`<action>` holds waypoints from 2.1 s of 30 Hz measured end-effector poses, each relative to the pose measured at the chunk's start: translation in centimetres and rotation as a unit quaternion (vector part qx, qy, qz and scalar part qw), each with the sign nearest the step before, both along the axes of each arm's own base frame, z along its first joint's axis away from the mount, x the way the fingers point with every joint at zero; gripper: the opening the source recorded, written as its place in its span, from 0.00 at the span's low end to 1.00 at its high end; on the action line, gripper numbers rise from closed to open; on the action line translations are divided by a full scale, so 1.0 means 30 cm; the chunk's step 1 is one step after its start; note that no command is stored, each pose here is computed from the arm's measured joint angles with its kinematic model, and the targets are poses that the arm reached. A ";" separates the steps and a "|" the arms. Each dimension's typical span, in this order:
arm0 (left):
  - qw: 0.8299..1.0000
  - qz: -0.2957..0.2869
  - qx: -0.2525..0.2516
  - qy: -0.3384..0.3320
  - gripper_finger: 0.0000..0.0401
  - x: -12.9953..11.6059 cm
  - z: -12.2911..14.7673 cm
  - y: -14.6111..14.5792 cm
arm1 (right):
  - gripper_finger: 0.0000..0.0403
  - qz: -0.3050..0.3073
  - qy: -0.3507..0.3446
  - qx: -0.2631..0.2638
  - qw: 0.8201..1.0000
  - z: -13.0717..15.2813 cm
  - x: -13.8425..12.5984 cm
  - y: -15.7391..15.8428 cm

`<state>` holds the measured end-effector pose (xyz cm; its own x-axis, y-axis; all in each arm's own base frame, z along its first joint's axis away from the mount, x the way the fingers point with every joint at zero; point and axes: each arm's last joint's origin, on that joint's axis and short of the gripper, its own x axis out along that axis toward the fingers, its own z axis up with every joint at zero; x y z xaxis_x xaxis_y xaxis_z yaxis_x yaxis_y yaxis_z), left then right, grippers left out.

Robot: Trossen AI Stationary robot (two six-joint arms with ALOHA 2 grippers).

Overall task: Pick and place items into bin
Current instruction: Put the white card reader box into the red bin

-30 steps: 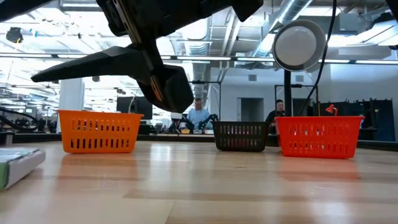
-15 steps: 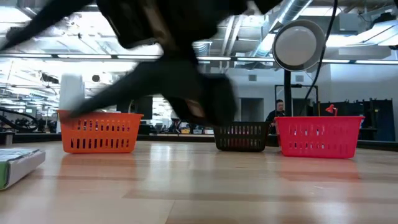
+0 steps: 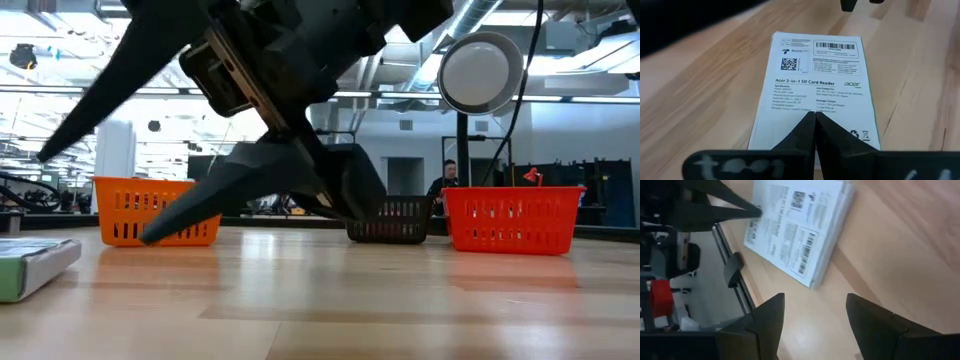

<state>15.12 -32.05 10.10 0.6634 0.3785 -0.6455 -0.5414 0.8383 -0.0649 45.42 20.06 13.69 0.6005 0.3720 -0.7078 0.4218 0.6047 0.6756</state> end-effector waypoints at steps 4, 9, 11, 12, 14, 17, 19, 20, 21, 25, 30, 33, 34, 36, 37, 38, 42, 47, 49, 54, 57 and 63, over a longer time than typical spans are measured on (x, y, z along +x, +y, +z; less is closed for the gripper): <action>1.000 0.004 0.008 0.013 0.00 -0.005 0.032 -0.018 | 0.54 -0.002 0.001 0.002 1.000 0.000 0.000 0.000; 1.000 0.000 0.025 0.015 0.00 0.002 0.099 -0.044 | 0.55 -0.003 0.002 0.002 1.000 0.000 0.001 -0.003; 1.000 -0.004 0.030 0.010 0.00 0.001 0.122 -0.055 | 0.55 -0.003 0.002 0.002 1.000 -0.001 0.001 -0.004; 0.999 -0.004 0.031 0.016 0.00 -0.003 0.127 -0.057 | 0.55 -0.003 0.002 0.002 1.000 0.000 0.001 -0.004; 0.999 0.003 0.025 0.046 0.00 -0.011 0.125 -0.055 | 0.55 -0.003 0.002 0.002 1.000 -0.001 0.001 -0.004; 0.997 0.008 -0.001 0.080 0.00 -0.021 0.114 -0.064 | 0.55 -0.003 0.002 0.002 1.000 0.000 0.001 -0.003; 0.997 0.009 -0.007 0.082 0.00 -0.023 0.101 -0.062 | 0.55 -0.003 0.002 0.002 1.000 -0.001 0.001 -0.004; 0.996 0.009 -0.007 0.084 0.00 -0.025 0.092 -0.058 | 0.55 -0.003 0.002 0.002 1.000 -0.001 0.001 -0.004; 0.996 0.013 -0.009 0.093 0.00 -0.028 0.084 -0.053 | 0.55 -0.003 0.002 0.002 1.000 -0.001 0.001 -0.004; 0.992 0.024 -0.029 0.118 0.00 -0.029 0.046 -0.030 | 0.56 -0.003 0.002 0.002 1.000 0.000 0.001 -0.003; 0.993 0.028 -0.030 0.106 0.00 -0.031 0.031 -0.027 | 0.56 -0.003 0.002 0.002 1.000 0.000 0.001 -0.003; 0.995 0.027 -0.020 0.097 0.00 -0.011 0.032 -0.017 | 0.56 -0.005 0.000 0.003 1.000 0.000 0.005 -0.010; 0.995 0.027 -0.013 0.093 0.00 0.005 0.031 -0.010 | 0.56 -0.006 -0.001 0.003 1.000 0.001 0.007 -0.013; 0.996 0.025 0.001 0.091 0.00 0.037 0.030 0.005 | 0.56 -0.009 -0.006 0.005 1.000 0.003 0.012 -0.019; 0.995 0.025 0.006 0.093 0.00 0.054 0.030 0.013 | 0.56 -0.009 -0.007 0.006 1.000 0.004 0.014 -0.022; 0.995 0.022 0.010 0.097 0.00 0.071 0.030 0.019 | 0.56 -0.010 -0.007 0.006 1.000 0.004 0.014 -0.023; 0.995 0.008 0.030 0.097 0.00 0.141 0.024 0.048 | 0.56 -0.012 0.000 0.003 1.000 0.001 0.014 -0.031; 0.992 -0.001 0.038 0.118 0.00 0.183 0.019 0.074 | 0.56 0.008 0.022 -0.015 1.000 -0.007 -0.002 -0.029; 0.993 -0.005 0.047 0.110 0.00 0.180 0.021 0.071 | 0.56 0.038 0.019 -0.011 0.999 0.000 -0.006 -0.022; 0.995 -0.004 0.051 0.086 0.00 0.168 0.042 0.050 | 0.56 0.074 0.018 0.001 0.997 0.044 -0.020 -0.012; 0.995 -0.006 0.050 0.085 0.00 0.157 0.043 0.044 | 0.56 0.078 0.052 -0.011 0.996 0.044 -0.044 -0.013; 0.997 -0.006 0.061 0.039 0.00 0.147 0.049 0.035 | 0.56 0.037 0.134 -0.032 0.990 0.016 -0.088 -0.014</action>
